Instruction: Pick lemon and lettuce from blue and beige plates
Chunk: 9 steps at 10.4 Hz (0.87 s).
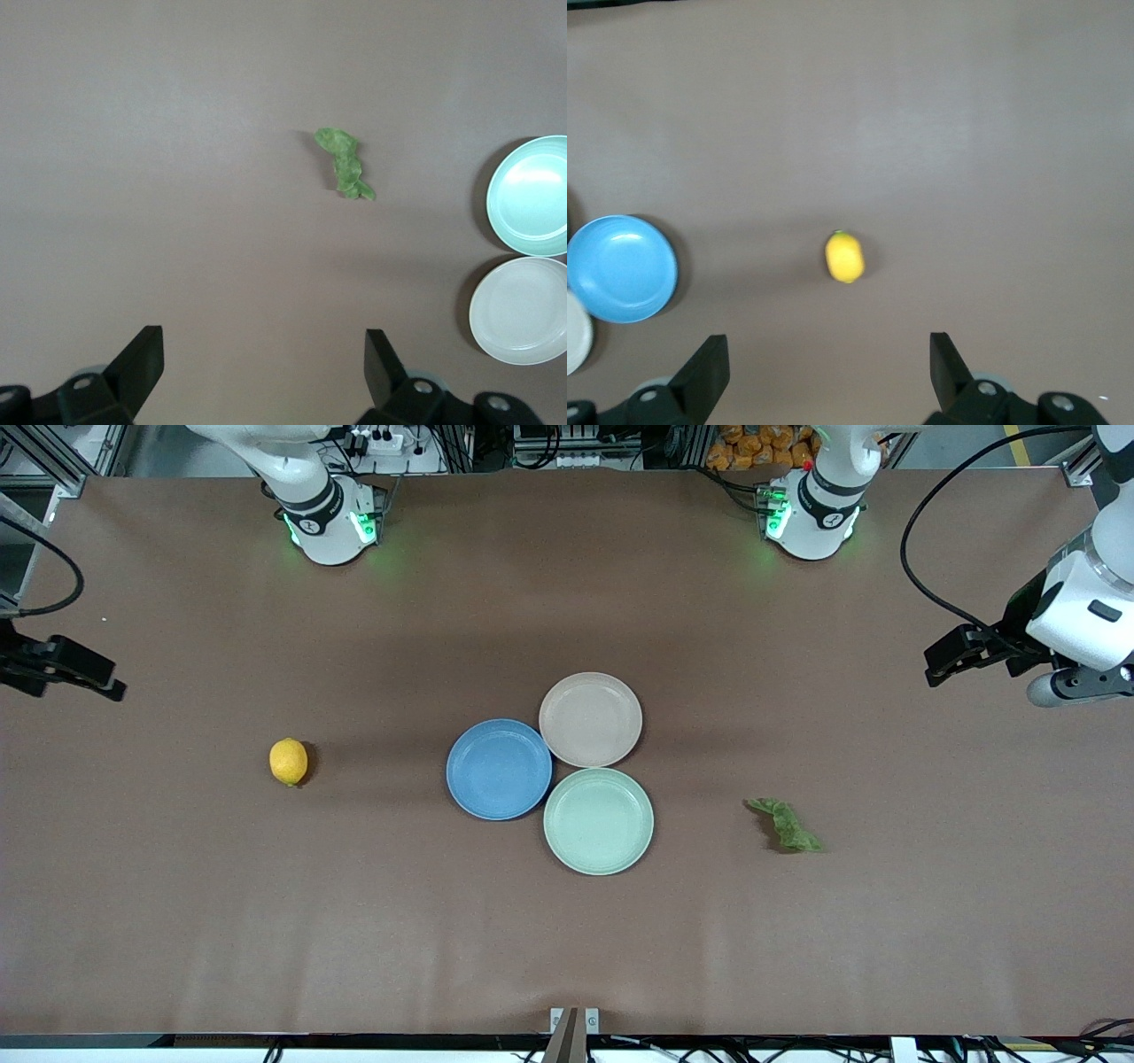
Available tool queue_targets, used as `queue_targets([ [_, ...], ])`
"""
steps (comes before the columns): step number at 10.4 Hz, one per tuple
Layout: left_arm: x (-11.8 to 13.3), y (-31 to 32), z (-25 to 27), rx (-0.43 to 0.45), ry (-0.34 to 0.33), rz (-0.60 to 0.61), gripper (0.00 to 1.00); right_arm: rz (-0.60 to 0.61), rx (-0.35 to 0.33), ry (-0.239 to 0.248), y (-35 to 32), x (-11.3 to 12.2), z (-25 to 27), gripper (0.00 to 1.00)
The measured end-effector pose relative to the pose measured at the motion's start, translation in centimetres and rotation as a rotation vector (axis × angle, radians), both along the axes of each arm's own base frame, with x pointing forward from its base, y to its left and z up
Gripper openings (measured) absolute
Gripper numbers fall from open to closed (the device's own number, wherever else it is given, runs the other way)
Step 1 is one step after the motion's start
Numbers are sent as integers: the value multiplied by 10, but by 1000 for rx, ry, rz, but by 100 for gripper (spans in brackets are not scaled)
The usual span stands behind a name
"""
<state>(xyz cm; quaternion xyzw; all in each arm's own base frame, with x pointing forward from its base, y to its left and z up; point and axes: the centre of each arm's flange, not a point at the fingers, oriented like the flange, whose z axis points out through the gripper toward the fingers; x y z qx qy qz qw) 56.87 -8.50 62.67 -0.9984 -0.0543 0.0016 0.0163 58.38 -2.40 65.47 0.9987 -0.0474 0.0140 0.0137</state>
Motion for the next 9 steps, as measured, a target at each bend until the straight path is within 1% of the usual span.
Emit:
queue_targets([
  [1,-1,0,-1,1,8,-1,100,7,-22,1,4,-7,8,100],
  [2,-2,-1,-1,2,16,-1,100,17,-28,11,10,-13,13,100],
  [4,-3,-2,-2,3,23,-3,100,20,-29,58,16,-25,16,100],
  [5,-4,-2,-2,4,25,-4,100,19,-29,71,16,-28,16,100],
  [9,-4,-3,-2,4,27,-6,100,21,-11,70,18,-27,15,100],
])
